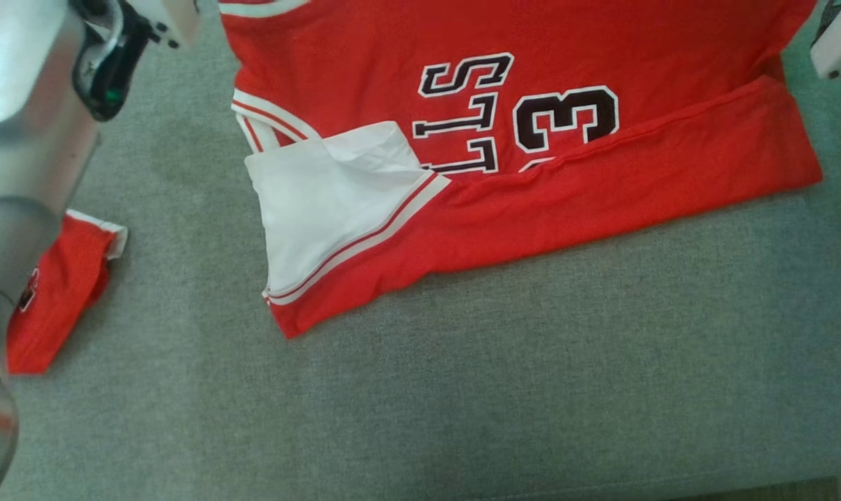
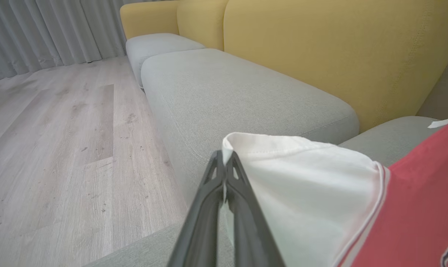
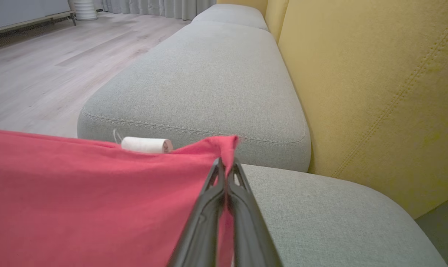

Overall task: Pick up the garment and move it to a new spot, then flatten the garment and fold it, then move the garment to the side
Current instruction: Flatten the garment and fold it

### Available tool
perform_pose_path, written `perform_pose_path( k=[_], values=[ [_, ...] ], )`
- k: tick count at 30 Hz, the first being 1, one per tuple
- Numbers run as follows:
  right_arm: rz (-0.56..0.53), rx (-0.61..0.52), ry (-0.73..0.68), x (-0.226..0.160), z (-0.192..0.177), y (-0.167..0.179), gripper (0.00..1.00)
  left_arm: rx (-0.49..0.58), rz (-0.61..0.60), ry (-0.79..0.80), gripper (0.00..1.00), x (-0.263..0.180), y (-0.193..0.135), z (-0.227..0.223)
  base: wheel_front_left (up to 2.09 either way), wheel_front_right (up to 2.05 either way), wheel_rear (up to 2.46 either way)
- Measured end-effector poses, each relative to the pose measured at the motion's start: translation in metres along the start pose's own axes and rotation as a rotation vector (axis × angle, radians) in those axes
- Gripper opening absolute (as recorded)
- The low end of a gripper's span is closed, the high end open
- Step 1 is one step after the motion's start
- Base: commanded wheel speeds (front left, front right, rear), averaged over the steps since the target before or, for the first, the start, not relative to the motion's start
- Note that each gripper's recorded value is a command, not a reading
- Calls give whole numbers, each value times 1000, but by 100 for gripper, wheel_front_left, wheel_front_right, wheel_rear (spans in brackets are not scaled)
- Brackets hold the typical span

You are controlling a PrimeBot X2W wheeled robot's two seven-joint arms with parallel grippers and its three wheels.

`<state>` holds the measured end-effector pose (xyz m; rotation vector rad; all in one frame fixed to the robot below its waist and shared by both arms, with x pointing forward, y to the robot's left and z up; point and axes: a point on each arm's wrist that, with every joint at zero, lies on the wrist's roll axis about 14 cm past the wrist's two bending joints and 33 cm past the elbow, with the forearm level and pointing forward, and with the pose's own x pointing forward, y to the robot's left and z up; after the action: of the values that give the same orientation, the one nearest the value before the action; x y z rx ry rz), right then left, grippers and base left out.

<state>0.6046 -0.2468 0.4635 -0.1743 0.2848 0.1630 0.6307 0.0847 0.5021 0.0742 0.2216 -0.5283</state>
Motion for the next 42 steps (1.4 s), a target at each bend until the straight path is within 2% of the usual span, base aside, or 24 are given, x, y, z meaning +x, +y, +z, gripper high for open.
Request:
perform_pose_path(
  k=[9, 14, 17, 21, 28, 33, 42],
  values=[
    [57, 18, 54, -20, -16, 13, 0, 44, -51, 70, 0, -29, -17, -24, 0, 0, 0],
    [72, 10, 125, -39, -29, 10, 0, -13, -130, 157, 0, -61, -37, -41, 0, 0, 0],
    [91, 33, 159, -45, -34, 15, 0, 0, -158, 214, 0, -78, -42, -51, 0, 0, 0],
    [143, 65, 251, -61, -50, 29, 0, -5, -197, 306, 0, -108, -49, -65, 0, 0, 0],
    [155, 67, 452, -90, -81, 25, 0, -47, -280, 425, 0, -149, -77, -87, 0, 0, 0],
    [164, 64, 533, -102, -86, 22, 0, -52, -310, 484, 0, -170, -89, -100, 0, 0, 0],
    [178, 32, 563, -110, -88, 21, 0, -18, -382, 497, 0, -184, -108, -95, 0, 0, 0]
  ],
)
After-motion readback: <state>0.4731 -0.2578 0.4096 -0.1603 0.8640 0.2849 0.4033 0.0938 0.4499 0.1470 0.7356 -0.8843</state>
